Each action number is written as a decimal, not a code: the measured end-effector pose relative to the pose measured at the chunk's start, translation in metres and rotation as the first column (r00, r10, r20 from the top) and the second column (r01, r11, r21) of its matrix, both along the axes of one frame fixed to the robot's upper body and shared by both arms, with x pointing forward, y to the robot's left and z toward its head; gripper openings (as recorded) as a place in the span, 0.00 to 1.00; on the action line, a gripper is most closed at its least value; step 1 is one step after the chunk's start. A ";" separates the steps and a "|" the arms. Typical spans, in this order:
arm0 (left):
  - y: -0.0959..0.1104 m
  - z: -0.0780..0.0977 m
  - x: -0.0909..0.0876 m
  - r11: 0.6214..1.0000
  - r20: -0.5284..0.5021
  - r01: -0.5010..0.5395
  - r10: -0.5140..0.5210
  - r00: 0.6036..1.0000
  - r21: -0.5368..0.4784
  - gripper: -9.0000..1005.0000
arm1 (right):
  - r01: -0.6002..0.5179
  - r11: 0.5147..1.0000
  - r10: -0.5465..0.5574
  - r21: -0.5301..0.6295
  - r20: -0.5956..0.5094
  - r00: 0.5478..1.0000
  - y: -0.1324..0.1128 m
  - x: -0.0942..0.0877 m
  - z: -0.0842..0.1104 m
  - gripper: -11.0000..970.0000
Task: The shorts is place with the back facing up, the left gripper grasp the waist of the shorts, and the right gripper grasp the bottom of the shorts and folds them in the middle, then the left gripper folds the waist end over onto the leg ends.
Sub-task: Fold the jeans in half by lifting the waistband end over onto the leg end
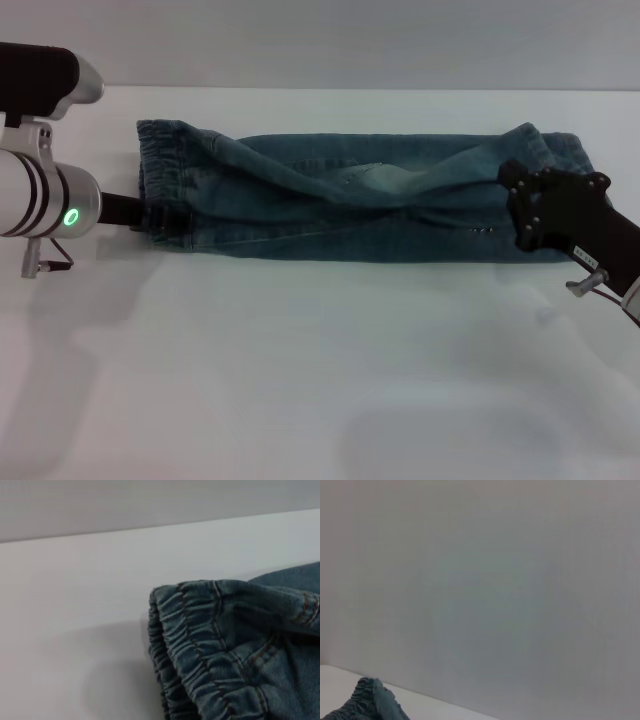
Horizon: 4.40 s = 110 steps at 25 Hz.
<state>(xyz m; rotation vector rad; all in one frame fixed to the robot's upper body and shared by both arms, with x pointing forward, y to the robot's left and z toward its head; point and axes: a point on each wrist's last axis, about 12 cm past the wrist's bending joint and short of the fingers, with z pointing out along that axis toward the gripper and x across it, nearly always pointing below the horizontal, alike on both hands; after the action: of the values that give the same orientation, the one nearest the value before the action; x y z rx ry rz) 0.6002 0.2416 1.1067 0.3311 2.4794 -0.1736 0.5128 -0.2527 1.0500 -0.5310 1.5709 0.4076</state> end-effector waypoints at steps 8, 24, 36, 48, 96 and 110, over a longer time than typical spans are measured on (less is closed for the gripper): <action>0.001 0.002 0.000 1.000 0.017 0.001 -0.001 1.000 0.003 0.79 | -0.009 1.000 0.009 0.007 0.002 1.000 0.001 -0.001 0.000 0.01; 0.000 -0.003 0.001 1.000 0.013 0.016 -0.016 1.000 0.020 0.75 | -0.009 1.000 0.009 0.022 -0.010 1.000 0.001 -0.002 -0.001 0.01; -0.007 -0.002 0.003 0.999 0.023 0.043 -0.044 0.999 0.028 0.73 | -0.010 1.000 0.010 0.027 -0.012 1.000 0.001 -0.002 -0.001 0.01; -0.009 -0.004 0.003 0.995 0.066 0.082 -0.086 0.994 0.059 0.58 | -0.005 0.999 0.005 0.033 -0.009 1.000 -0.001 -0.004 0.000 0.01; -0.013 0.057 -0.013 0.995 0.278 0.098 -0.098 0.955 0.014 0.01 | -0.127 0.989 0.139 0.073 -0.207 0.968 0.027 0.025 -0.004 0.01; -0.017 0.076 -0.018 0.993 0.321 0.117 -0.116 0.940 0.015 0.01 | -0.212 0.976 0.218 0.053 -0.273 0.937 0.050 0.038 -0.008 0.01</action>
<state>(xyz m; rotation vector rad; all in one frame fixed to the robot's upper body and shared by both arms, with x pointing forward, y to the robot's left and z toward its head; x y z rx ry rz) 0.5827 0.2246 1.1828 0.4665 2.1378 -0.1597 0.5512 -0.2030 1.0419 -0.6529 1.7807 0.6908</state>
